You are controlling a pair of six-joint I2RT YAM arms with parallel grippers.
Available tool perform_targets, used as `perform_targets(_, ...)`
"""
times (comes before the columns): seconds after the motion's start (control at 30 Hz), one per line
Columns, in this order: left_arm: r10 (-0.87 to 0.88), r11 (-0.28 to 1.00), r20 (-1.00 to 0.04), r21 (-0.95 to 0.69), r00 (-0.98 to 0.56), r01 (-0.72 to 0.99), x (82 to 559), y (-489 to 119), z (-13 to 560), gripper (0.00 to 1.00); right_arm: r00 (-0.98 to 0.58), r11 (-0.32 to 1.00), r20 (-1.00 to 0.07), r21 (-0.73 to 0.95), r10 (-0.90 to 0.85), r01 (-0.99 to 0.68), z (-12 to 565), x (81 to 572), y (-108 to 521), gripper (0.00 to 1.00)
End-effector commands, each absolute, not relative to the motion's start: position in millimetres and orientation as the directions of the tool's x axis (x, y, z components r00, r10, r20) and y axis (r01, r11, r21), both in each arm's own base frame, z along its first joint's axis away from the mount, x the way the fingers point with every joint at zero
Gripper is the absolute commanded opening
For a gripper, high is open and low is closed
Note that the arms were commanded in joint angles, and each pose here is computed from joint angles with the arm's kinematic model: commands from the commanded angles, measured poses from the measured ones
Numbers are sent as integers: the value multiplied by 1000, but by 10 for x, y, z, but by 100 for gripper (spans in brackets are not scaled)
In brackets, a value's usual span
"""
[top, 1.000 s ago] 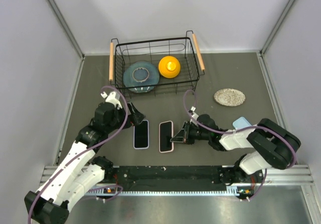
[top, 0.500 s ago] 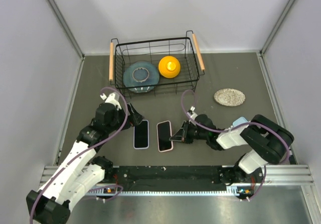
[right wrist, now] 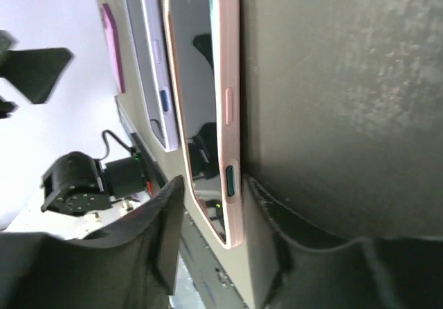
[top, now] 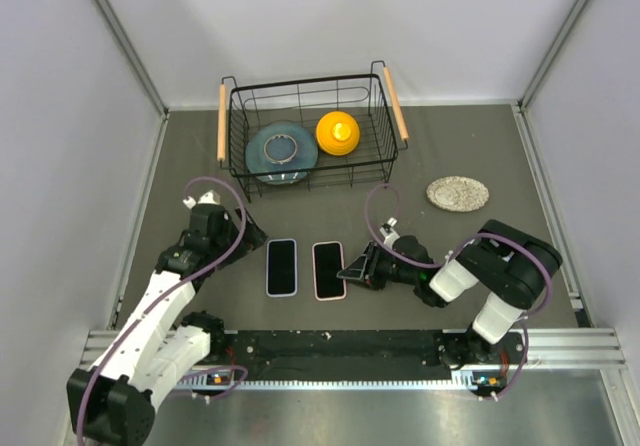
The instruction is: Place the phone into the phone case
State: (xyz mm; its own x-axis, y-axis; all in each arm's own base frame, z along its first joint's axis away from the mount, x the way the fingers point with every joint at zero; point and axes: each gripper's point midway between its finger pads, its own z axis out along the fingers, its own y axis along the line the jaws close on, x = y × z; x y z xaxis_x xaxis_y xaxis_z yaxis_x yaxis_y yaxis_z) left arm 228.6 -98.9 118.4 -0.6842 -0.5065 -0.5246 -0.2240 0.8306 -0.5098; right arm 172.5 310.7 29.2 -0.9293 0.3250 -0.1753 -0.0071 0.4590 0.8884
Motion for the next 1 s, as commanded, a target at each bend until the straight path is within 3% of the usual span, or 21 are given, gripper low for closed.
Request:
perform_targets(0.0, -583, 813, -539, -390, -608, -433, 2293, -522, 1087, 94, -915, 369, -181, 929, 361, -38, 569, 1787, 3180, 45)
perform_targets(0.13, -637, 749, -602, -335, -481, -572, 2315, -122, 1155, 97, -914, 382, -218, 921, 342, -77, 640, 1741, 3126, 60)
perform_targets(0.17, -659, 716, -604, -322, -448, -620, 2284, -1, 1149, 99, -915, 392, -225, 916, 336, -81, 668, 1711, 3097, 70)
perform_targets(0.27, -696, 618, -641, -308, -322, -723, 2271, 315, 1240, 99, -906, 434, -276, 893, 322, -118, 696, 1707, 3030, 84)
perform_targets(0.47, -735, 395, -671, -309, -96, -865, 2282, 939, 1480, 97, -857, 542, -419, 814, 299, -209, 954, 1708, 2784, 85)
perform_targets(0.63, -815, 225, -579, -300, -11, -927, 2300, 1338, 1349, 93, -785, 589, -535, 757, 312, -282, 1281, 1708, 2547, 86)
perform_targets(0.8, -889, 107, -458, -213, 3, -971, 2292, 1533, 961, 74, -747, 563, -571, 760, 339, -325, 1478, 1654, 2445, 86)
perform_targets(0.97, -838, 59, -545, -114, 12, -992, 2222, 1826, 800, 75, -734, 556, -578, 762, 355, -332, 1533, 1614, 2372, 86)
